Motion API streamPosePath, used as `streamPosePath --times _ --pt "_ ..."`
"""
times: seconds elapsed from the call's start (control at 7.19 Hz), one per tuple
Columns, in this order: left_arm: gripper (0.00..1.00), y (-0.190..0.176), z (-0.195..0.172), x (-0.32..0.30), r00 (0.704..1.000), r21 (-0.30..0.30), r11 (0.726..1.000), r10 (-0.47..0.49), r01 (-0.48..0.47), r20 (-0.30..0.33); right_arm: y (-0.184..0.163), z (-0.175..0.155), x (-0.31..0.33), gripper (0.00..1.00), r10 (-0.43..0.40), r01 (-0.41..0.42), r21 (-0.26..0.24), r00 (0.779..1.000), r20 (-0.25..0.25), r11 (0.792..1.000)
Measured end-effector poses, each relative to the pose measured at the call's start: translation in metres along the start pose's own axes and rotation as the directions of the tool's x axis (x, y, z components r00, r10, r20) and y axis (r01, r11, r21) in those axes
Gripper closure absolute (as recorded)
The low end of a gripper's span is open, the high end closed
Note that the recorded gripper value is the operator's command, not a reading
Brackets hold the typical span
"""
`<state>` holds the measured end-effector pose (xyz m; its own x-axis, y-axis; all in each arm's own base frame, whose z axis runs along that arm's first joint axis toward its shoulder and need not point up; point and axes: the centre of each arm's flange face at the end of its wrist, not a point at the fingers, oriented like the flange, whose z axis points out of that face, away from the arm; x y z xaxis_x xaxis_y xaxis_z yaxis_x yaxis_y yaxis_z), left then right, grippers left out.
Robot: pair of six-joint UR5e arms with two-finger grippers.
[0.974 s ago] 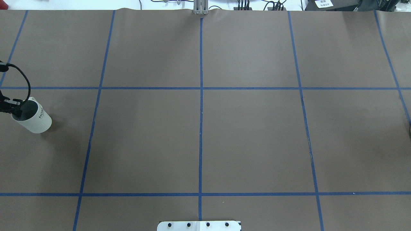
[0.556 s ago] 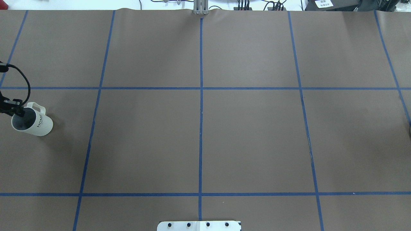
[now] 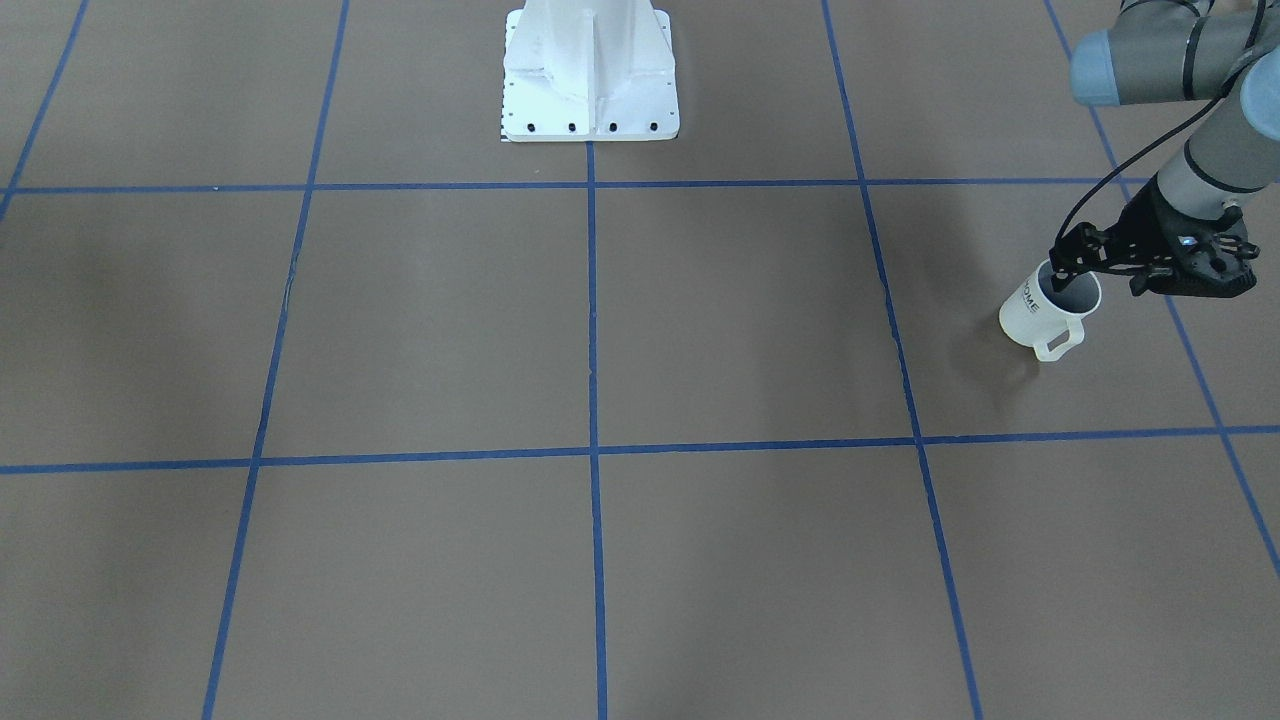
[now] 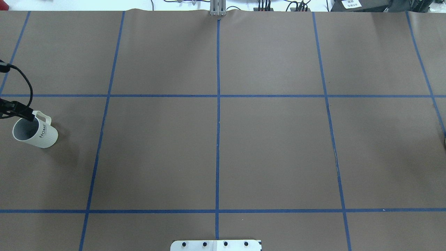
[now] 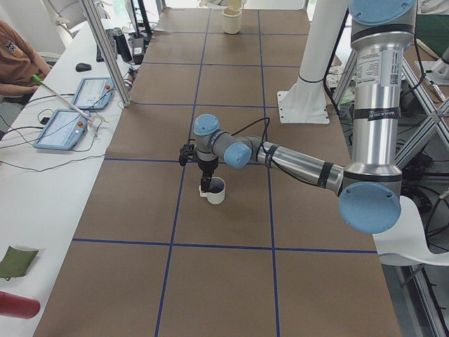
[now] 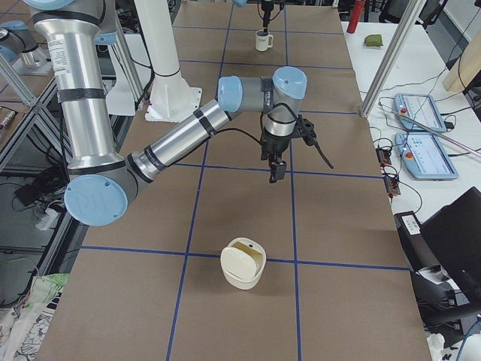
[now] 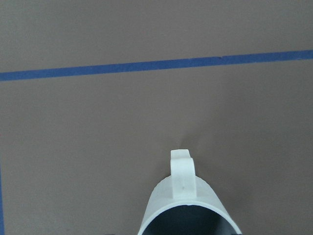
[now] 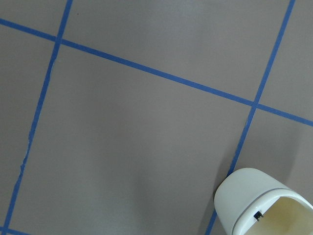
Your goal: Left arm hands cup to right arm to dump lemon
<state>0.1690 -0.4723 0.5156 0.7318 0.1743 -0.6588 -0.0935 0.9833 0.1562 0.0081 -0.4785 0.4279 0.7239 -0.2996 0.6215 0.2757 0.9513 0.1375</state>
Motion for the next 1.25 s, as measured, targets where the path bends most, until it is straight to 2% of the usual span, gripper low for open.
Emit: streamPosePath --times 0.42,0.56,0.7,0.83,0.97,1.11,1.25 --pt "0.00 -0.040 -0.071 -0.059 0.995 0.022 0.995 0.096 -0.097 0.026 0.020 0.015 0.067 0.00 -0.015 0.016 -0.016 1.000 0.010 1.000" --pt "0.00 -0.044 -0.095 -0.095 0.996 0.032 0.995 0.093 -0.094 0.007 0.026 0.022 0.089 0.00 -0.002 0.002 -0.007 1.000 0.019 1.000" --pt "0.00 -0.042 -0.109 -0.135 0.997 0.041 0.997 0.067 -0.065 -0.038 0.033 0.032 0.108 0.00 0.021 -0.021 0.000 0.999 0.037 1.000" --pt "0.00 -0.039 -0.114 -0.163 0.996 0.048 0.998 0.034 -0.031 -0.080 0.036 0.038 0.121 0.00 0.029 -0.030 0.023 0.998 0.052 0.999" --pt "0.00 -0.035 -0.115 -0.180 0.996 0.052 0.999 0.017 -0.012 -0.086 0.035 0.039 0.126 0.00 0.007 -0.009 0.059 0.999 0.046 0.998" --pt "0.00 -0.030 -0.108 -0.198 0.999 0.045 0.999 0.000 0.002 -0.051 0.035 0.046 0.134 0.00 -0.006 0.003 0.078 0.999 0.038 0.997" --pt "0.00 -0.028 -0.100 -0.212 1.000 0.037 0.999 -0.012 0.012 0.002 0.036 0.059 0.146 0.00 0.003 -0.006 0.075 0.999 0.040 0.997"
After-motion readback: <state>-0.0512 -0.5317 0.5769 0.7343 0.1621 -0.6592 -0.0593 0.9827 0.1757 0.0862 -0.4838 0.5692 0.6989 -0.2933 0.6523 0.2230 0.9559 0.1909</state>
